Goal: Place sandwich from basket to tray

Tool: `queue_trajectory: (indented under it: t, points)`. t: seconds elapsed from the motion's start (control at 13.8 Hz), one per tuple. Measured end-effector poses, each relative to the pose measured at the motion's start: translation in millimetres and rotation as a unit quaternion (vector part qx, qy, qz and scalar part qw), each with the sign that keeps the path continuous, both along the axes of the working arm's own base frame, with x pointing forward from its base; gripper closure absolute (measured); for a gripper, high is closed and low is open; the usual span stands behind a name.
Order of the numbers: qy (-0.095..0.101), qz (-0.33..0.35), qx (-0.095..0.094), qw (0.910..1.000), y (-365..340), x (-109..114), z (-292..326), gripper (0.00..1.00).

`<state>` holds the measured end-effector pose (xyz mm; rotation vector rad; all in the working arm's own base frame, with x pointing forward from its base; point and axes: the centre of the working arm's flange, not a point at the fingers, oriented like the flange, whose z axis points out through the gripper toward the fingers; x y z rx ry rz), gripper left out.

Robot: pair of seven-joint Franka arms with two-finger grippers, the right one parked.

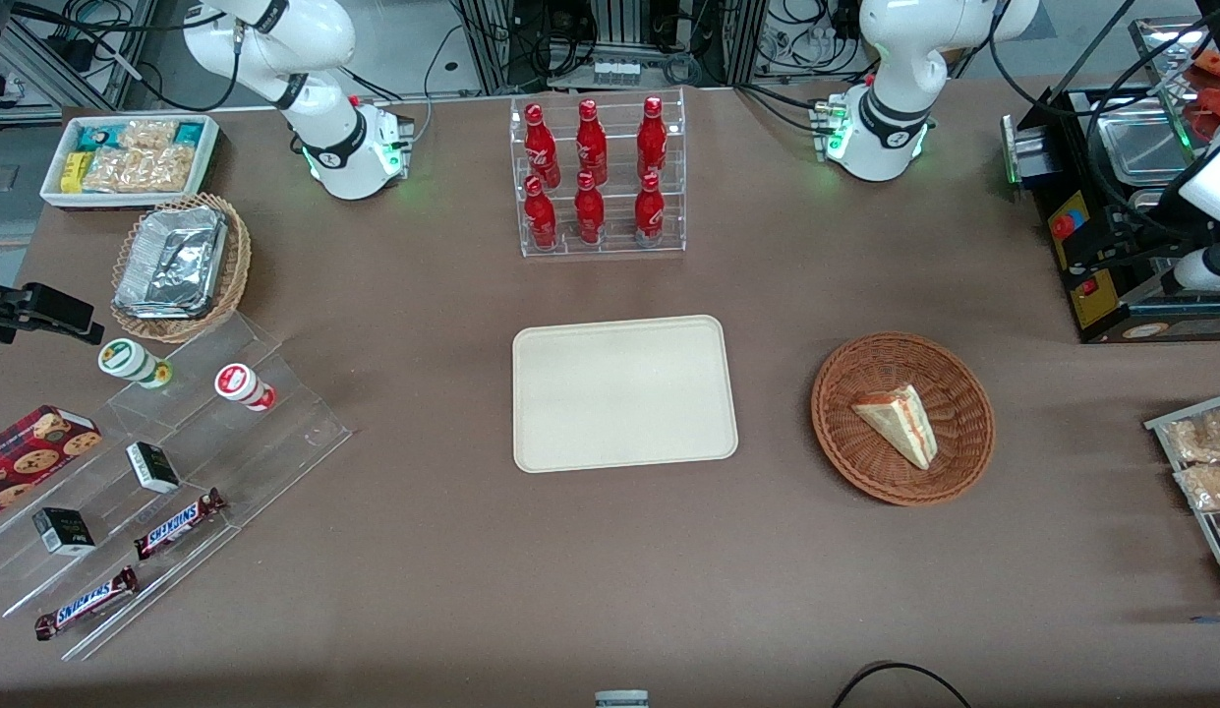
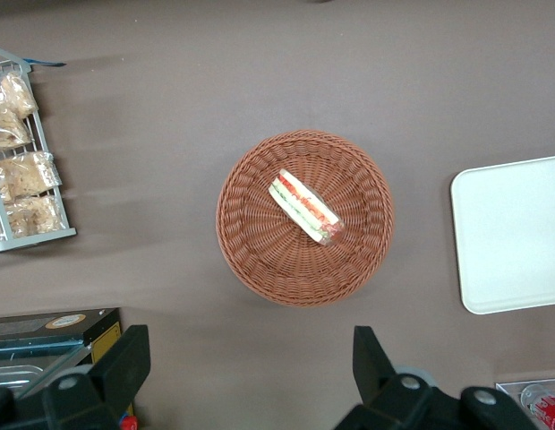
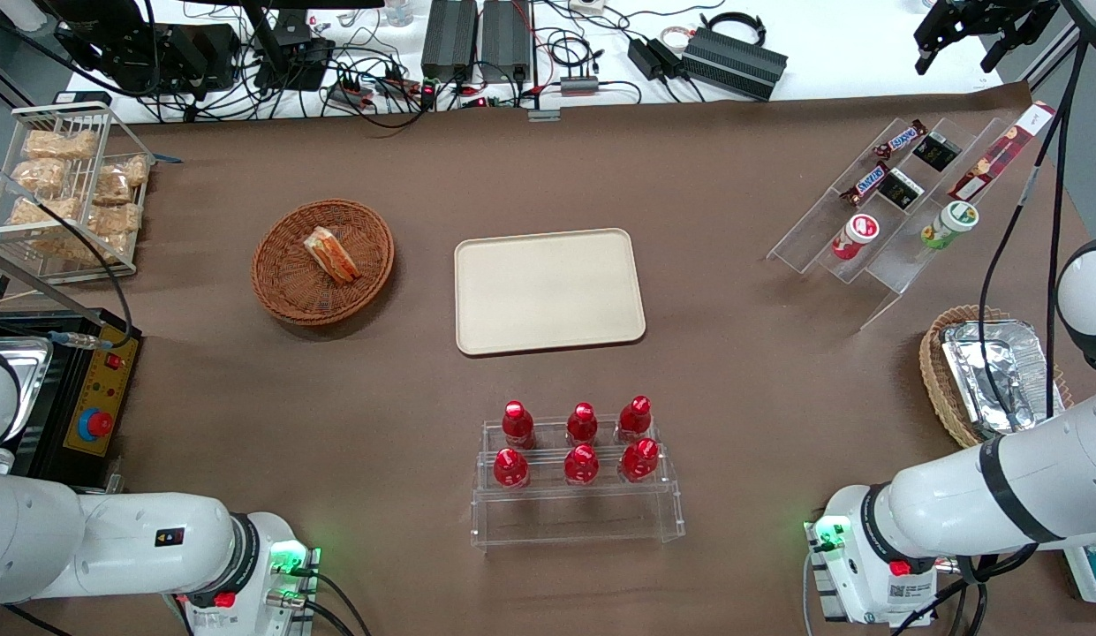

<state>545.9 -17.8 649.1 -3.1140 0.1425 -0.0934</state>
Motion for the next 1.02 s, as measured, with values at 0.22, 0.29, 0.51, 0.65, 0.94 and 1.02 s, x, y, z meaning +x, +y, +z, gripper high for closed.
queue_trajectory:
  t: [0.22,0.29,0.51,0.65,0.94,1.02]
  points:
    - [-0.003,-0.001,0.0,1.0,-1,1,0,0.0]
    - [-0.007,-0.002,0.0,1.0,-2,2,0,0.0]
    - [-0.013,0.016,-0.002,0.9998,-9,11,-26,0.0]
    - [-0.006,0.045,-0.004,0.9989,-11,16,-57,0.0]
    - [-0.024,0.18,-0.017,0.9832,-12,22,-126,0.0]
    - [-0.029,0.209,-0.022,0.9772,-15,20,-149,0.0]
